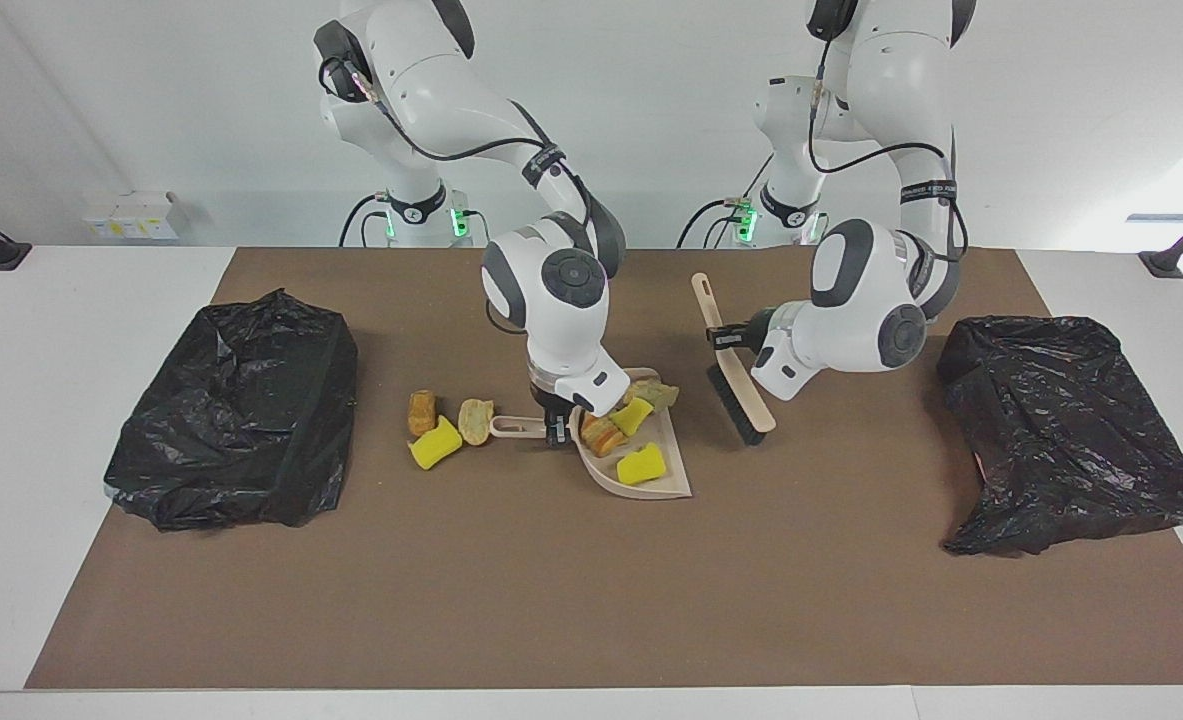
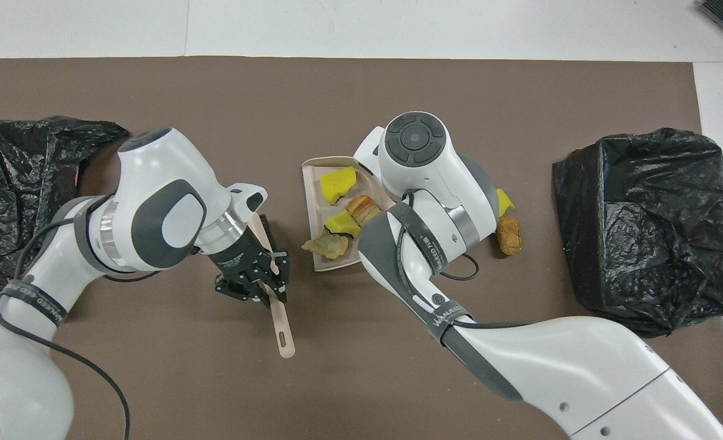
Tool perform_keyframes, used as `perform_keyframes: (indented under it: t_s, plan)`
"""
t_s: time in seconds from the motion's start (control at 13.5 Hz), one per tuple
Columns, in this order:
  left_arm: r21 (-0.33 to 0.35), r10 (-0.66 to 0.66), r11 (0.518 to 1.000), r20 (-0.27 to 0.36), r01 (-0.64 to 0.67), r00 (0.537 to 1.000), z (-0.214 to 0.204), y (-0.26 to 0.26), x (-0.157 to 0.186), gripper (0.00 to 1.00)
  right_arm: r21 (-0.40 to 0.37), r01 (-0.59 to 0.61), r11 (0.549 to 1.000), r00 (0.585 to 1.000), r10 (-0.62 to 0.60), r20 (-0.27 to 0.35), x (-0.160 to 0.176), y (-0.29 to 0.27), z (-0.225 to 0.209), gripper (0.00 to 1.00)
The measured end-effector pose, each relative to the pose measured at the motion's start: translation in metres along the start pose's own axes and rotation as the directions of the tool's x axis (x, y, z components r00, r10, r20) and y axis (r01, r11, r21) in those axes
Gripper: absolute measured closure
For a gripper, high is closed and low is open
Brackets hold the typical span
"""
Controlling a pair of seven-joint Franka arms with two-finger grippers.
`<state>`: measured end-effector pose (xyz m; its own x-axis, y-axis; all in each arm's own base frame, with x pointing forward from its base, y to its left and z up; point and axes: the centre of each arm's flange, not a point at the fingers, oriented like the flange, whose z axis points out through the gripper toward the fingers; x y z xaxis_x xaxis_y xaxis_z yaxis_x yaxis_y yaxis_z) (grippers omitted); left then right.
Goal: Sweep and dump trash in bin
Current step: 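Carry the loaded dustpan with the right gripper over the black bag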
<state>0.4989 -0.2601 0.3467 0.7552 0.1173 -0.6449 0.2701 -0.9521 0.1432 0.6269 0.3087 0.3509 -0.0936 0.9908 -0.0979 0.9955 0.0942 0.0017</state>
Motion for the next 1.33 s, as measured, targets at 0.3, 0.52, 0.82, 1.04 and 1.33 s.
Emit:
perform_keyframes:
  t_s: [0.3,0.52,0.82,1.04,1.33]
  plan:
    - [0.049,0.071,0.996,-0.035,-0.069,0.997,0.03,0.046,-0.034,0.74,-0.025,-0.028,0.999,0.999,0.027,-0.024,-0.031,0.011,-0.015,0.68]
    - [0.099,0.05,0.994,-0.032,-0.047,0.998,0.054,0.069,-0.062,0.74,-0.046,-0.049,0.998,0.996,0.046,-0.077,-0.077,0.021,-0.043,0.68]
    - [0.223,0.086,0.972,-0.047,-0.073,0.995,0.106,0.109,-0.128,0.74,-0.059,-0.08,0.995,0.991,0.073,-0.108,-0.141,0.024,-0.074,0.68]
    - [0.269,0.121,0.957,-0.035,-0.107,0.992,0.129,0.111,-0.156,0.74,-0.046,-0.077,0.996,0.988,0.07,-0.135,-0.191,0.022,-0.09,0.68]
    - [0.298,0.12,0.949,-0.037,-0.104,0.992,0.163,0.101,-0.155,0.74,-0.035,-0.05,0.998,0.984,0.043,-0.173,-0.296,0.013,-0.097,0.68]
